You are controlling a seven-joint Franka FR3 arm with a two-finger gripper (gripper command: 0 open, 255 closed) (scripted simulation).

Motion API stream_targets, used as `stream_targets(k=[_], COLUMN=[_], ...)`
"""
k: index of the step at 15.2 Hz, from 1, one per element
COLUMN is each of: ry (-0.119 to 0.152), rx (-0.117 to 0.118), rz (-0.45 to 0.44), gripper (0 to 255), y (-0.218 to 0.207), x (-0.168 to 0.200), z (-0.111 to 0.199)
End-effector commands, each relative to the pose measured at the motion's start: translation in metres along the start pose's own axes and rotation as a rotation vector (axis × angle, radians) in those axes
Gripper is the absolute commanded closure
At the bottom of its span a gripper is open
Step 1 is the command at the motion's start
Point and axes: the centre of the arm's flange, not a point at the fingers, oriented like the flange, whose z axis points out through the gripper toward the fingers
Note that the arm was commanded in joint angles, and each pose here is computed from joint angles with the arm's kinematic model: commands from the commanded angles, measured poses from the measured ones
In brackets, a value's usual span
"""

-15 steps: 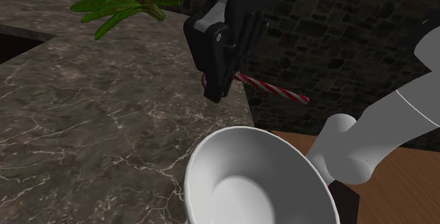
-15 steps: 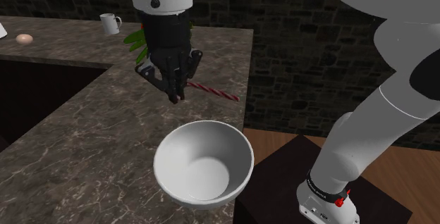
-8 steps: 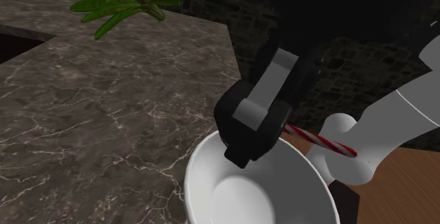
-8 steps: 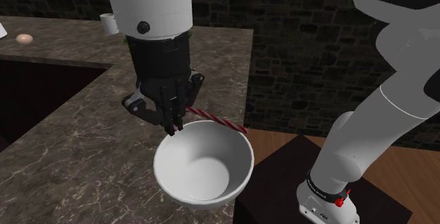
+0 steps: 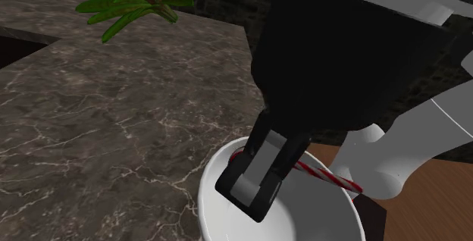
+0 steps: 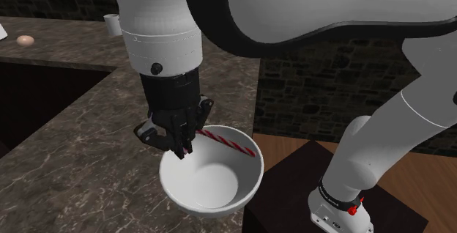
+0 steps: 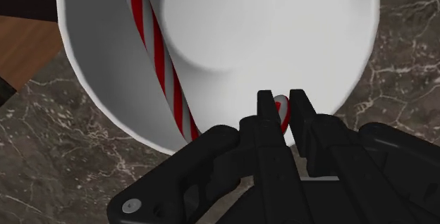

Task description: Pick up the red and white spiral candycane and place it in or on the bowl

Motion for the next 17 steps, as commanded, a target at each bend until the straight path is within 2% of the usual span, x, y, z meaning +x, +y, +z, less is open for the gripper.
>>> stream_targets(k=[1,5,12,13,17], ry=[0.000,0.000,0.000,0.000,0.000], rx=[0.000,0.000,0.000,0.000,0.000], rz=[0.000,0.000,0.000,0.000,0.000], gripper=[255,255,255,0,0], y=[0.000,0.000,0.000,0.000,0.000], x=[0.000,0.000,0.000,0.000,0.000], z=[0.011,0.029,0.029,0.029,0.029])
